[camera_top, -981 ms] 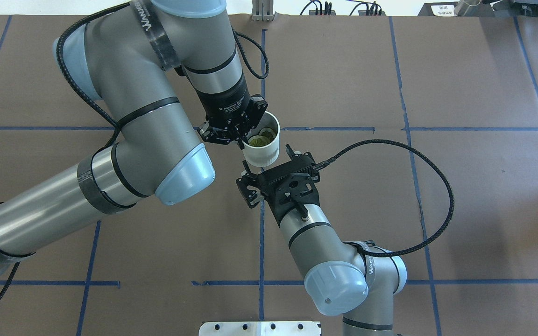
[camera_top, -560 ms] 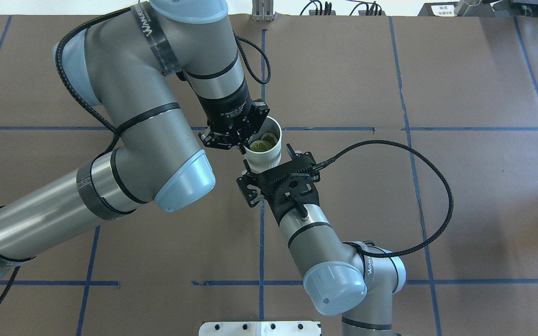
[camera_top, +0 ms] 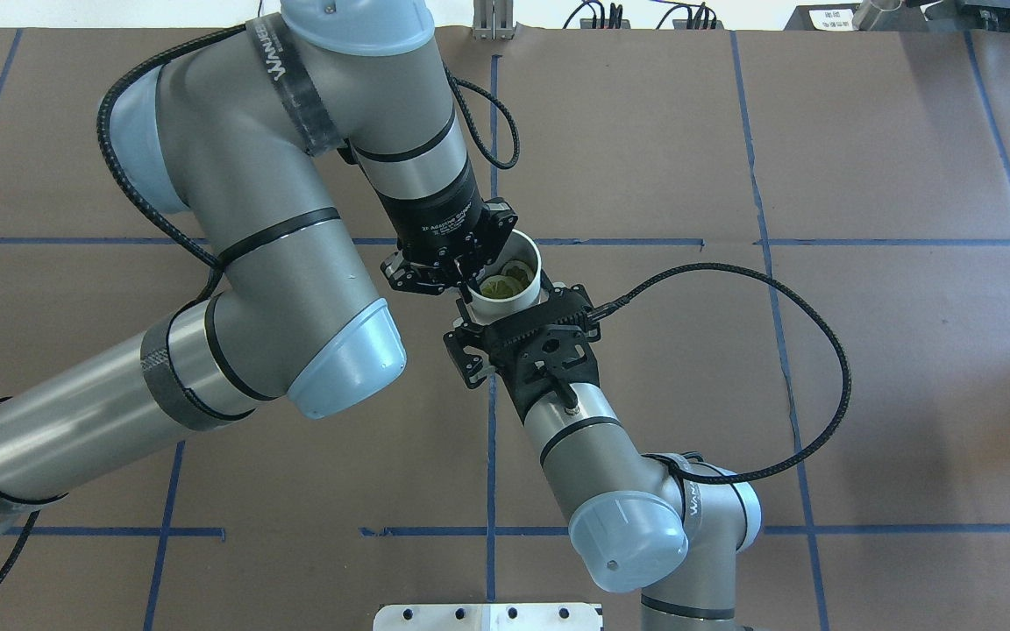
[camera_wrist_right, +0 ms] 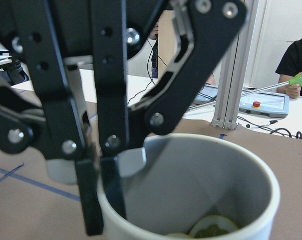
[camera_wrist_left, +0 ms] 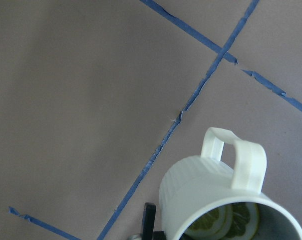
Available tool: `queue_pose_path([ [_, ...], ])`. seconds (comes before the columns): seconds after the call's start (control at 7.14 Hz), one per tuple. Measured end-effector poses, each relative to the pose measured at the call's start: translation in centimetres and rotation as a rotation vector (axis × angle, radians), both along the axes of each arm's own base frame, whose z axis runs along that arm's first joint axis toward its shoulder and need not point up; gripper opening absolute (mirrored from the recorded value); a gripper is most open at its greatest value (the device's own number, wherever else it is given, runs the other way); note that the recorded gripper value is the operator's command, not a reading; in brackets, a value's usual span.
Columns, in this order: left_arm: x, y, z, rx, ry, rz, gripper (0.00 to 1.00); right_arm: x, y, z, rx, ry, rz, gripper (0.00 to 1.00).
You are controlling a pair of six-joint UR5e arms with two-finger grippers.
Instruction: Left arm hands cup to right arm to dump lemon
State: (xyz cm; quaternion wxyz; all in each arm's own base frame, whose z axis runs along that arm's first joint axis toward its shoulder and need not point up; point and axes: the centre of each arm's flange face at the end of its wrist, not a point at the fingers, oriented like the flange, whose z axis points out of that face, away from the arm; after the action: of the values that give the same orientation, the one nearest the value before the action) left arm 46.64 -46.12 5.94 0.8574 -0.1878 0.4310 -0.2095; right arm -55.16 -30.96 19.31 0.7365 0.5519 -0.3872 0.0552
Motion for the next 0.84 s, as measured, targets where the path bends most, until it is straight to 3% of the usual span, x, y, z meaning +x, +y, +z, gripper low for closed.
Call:
queue_pose_path([
  [0.14,0.04,0.11,-0.01,-0.002,0.002,0.004,0.0,0.02,-0.03,0.01,0.001,0.001,0.005,0.93],
  [0.42,0.04,0.25,-0.11,-0.002,0.005,0.007,0.11,0.04,-0.05,0.04,0.001,0.002,0.008,0.52],
  [0.56,-0.03,0.32,-0.17,-0.001,0.007,0.007,0.44,0.05,-0.03,0.03,0.002,0.002,0.008,0.35],
  [0.7,-0.11,0.41,-0.19,0.0,0.009,0.008,0.99,0.07,-0.02,0.0,0.002,0.001,0.007,0.28],
  [0.84,-0.25,0.53,-0.34,0.004,0.014,0.008,1.0,0.04,-0.03,0.1,0.001,0.004,0.004,0.27],
])
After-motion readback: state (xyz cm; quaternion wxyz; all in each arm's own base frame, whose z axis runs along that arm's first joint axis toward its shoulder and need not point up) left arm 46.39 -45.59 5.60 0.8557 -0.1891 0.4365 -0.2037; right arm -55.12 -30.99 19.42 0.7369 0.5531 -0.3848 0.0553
